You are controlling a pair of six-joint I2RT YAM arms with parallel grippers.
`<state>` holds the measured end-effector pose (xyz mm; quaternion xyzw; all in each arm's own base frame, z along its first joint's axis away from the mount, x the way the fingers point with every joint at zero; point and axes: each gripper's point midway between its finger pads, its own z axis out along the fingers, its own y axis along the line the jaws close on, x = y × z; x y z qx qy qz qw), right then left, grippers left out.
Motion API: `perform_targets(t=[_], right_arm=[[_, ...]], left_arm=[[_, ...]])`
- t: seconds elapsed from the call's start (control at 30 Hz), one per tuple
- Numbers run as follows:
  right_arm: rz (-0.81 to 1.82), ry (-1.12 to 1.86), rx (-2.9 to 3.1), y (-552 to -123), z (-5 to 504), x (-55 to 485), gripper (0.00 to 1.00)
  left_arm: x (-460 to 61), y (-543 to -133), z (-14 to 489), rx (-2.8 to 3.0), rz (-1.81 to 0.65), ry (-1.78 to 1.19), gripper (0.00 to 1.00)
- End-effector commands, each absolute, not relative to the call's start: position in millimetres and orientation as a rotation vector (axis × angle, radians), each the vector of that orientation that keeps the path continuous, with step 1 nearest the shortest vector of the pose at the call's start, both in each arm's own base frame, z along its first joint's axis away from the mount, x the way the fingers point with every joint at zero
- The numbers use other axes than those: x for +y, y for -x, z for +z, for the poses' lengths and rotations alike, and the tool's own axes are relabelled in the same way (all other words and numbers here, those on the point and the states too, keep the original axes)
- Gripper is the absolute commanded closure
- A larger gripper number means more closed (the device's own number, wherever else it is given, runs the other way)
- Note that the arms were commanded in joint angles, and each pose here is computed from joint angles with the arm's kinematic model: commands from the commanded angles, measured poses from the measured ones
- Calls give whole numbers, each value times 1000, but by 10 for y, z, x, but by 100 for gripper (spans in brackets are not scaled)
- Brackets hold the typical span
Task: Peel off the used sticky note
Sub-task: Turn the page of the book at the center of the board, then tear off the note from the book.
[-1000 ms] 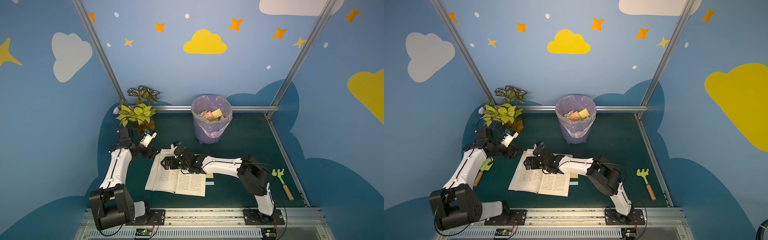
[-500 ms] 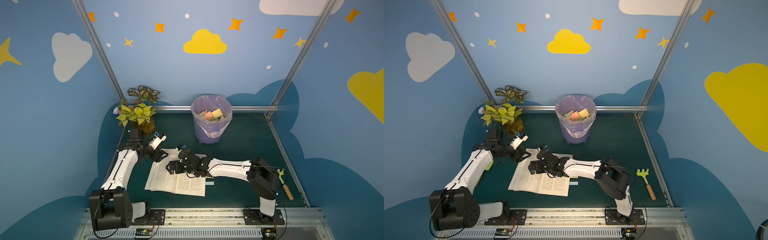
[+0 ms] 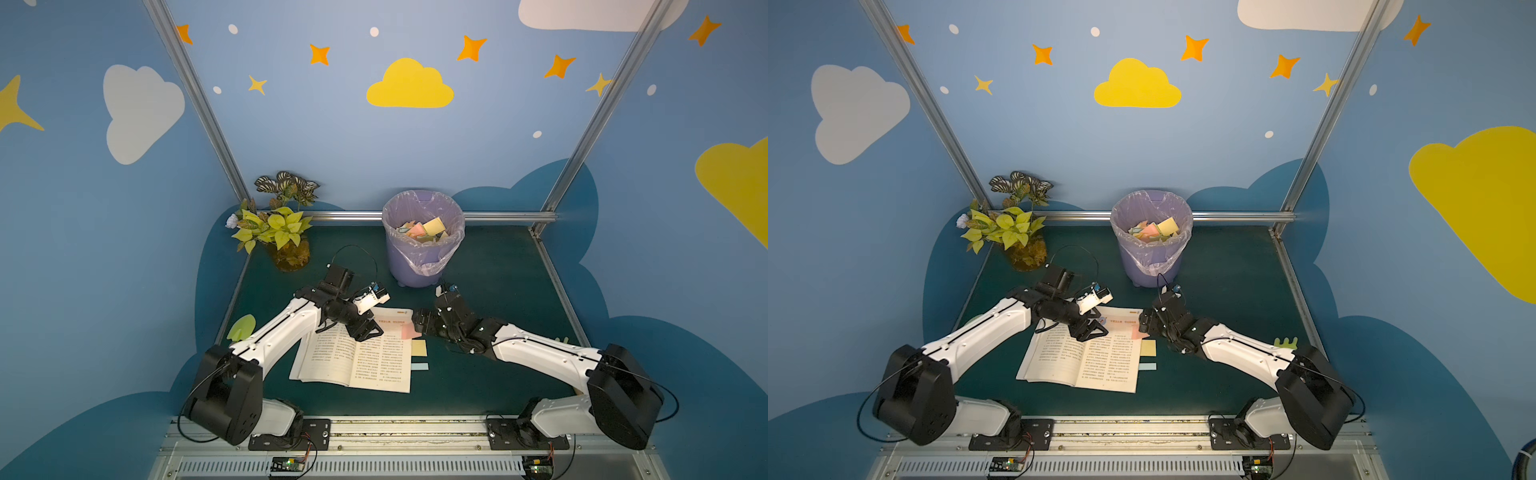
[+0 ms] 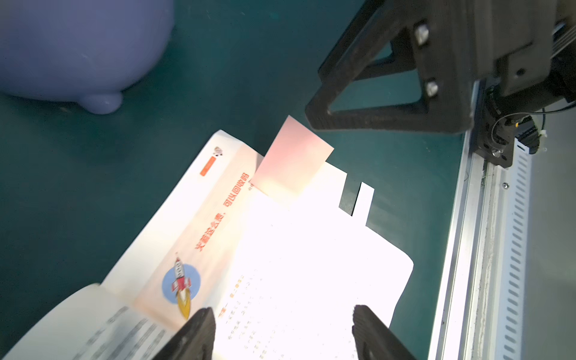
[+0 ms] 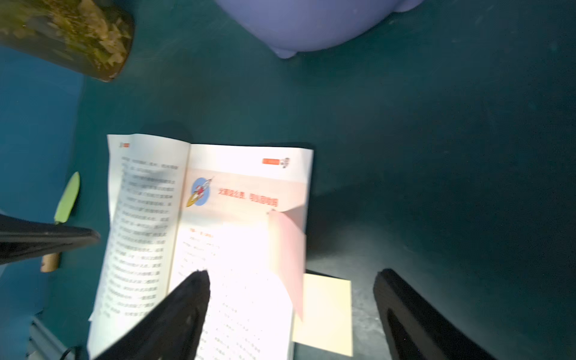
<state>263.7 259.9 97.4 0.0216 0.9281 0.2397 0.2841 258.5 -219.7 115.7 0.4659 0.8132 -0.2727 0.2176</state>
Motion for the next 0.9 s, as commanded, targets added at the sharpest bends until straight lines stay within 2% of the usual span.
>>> perform_targets(t=[0.0, 0.27, 0.4, 0.5, 0.6, 0.67, 0.87], right_arm=[[646, -75, 2506, -2661, 886, 2535, 19], [751, 48, 2566, -2764, 704, 2769, 43], [773, 73, 2573, -2796, 667, 2857, 47], [778, 90, 2584, -2805, 637, 2895, 49], [781, 103, 2587, -2806, 618, 2921, 55], [773, 116, 2588, -2810, 612, 2933, 62], [641, 227, 2586, -2799, 607, 2982, 93]], left_arm=[[-2383, -2694, 1078, 2264, -779, -1288, 29], [-2598, -2919, 646, 2383, -707, -1323, 41], [-2614, -3027, 482, 2462, -662, -1319, 50], [-2617, -3078, 419, 2495, -632, -1320, 55], [-2598, -3130, 354, 2514, -558, -1331, 57], [-2578, -3153, 287, 2538, -510, -1339, 59], [-2536, -3193, 105, 2610, -381, -1388, 65]])
